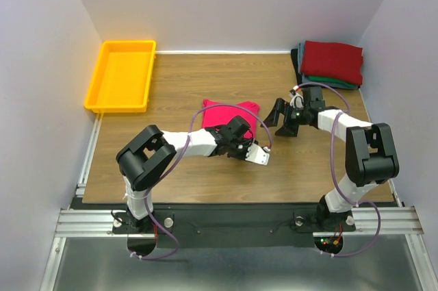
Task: Fold and stack the t-shirts
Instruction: Neatly place the folded tshirt to the corner
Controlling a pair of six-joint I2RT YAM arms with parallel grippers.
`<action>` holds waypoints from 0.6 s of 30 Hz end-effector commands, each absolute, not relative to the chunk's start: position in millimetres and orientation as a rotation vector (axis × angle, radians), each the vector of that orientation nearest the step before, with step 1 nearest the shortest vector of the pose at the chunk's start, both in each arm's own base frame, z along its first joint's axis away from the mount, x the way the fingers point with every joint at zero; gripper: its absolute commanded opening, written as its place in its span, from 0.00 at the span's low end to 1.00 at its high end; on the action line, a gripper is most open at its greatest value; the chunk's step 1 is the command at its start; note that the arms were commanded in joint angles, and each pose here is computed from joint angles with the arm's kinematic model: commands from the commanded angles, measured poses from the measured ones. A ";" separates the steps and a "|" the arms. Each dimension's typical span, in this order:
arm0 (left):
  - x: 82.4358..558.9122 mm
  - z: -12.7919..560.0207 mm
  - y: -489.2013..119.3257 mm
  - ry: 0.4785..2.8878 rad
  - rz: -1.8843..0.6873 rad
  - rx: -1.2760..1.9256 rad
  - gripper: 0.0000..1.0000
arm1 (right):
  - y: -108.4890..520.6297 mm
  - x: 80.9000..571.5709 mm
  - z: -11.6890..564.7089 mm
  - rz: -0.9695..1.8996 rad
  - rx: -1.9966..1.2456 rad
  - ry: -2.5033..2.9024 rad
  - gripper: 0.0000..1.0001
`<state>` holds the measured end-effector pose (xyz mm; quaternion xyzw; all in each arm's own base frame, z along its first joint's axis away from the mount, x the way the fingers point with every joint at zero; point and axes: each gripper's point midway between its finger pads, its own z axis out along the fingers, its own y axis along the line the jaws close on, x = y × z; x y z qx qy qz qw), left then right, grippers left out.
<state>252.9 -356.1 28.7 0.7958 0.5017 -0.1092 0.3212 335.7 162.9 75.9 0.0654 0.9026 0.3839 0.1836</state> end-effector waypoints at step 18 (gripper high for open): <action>282.1 113.1 -421.9 1.504 -0.566 1.692 0.00 | 170.9 362.5 94.8 1.304 0.401 2.280 1.00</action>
